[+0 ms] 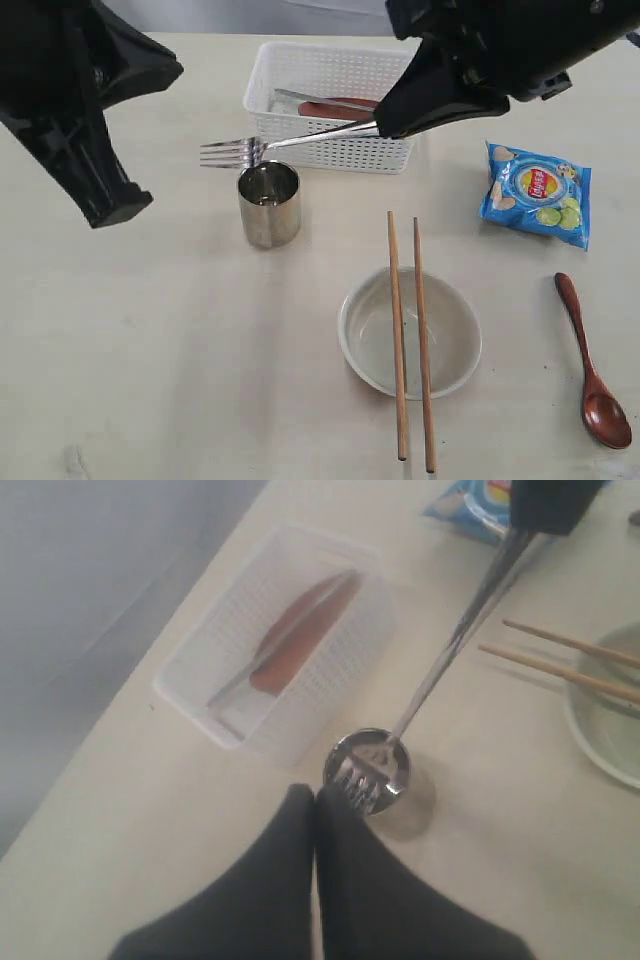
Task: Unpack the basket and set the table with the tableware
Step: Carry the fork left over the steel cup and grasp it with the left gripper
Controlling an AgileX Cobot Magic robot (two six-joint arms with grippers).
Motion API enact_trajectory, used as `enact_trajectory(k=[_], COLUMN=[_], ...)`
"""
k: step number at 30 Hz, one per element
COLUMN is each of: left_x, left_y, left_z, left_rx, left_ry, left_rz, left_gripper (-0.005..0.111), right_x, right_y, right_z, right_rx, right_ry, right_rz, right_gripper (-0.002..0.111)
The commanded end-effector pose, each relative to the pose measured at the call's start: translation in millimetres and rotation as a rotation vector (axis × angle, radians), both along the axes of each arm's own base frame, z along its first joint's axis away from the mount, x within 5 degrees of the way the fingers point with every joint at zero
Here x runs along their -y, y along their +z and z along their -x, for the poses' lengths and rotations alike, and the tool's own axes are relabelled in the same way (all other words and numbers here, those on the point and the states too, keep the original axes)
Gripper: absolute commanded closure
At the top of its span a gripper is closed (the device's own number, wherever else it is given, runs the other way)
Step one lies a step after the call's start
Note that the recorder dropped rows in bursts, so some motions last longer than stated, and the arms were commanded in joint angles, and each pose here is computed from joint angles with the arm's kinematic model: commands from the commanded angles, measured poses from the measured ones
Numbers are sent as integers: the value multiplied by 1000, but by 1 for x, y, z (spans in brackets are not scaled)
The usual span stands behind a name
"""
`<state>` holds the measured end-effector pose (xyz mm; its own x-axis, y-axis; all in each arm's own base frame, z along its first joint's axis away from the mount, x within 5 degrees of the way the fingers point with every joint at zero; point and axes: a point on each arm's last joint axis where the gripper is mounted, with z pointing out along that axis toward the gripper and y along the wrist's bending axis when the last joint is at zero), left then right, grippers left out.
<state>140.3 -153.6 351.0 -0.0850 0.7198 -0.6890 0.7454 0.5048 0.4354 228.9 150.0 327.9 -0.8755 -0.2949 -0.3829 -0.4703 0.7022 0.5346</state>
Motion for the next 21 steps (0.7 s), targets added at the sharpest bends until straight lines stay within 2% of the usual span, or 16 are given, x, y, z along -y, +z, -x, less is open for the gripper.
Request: enact_trajectory(k=[1,7,11,13,16,21], left_x=[5,7,11,13,13,16], left_y=[-4,-10,-19,-27,-40,-52], left_z=[0,3,10,15,16,14], left_rx=[-10,-14,-37,-42,-34,26], left_ry=[-63,-163,-293,-374,-417,-417], left_rz=[-54,-153,-195,-228,-253,-198], left_gripper=[107,103,86,73,60,53], right_x=[-15,-28,-30,-30,-30,-32], right_y=[-6,-17,-21,-21,-21,-19], right_z=[6,5,3,3,3,5], right_rx=[-18,-43,-53,-50,-54,-66], right_ry=[73,107,110,116,124,141], right_rz=[4,19,17,13,14,-16], right_gripper=[109,109,109,109,109,109])
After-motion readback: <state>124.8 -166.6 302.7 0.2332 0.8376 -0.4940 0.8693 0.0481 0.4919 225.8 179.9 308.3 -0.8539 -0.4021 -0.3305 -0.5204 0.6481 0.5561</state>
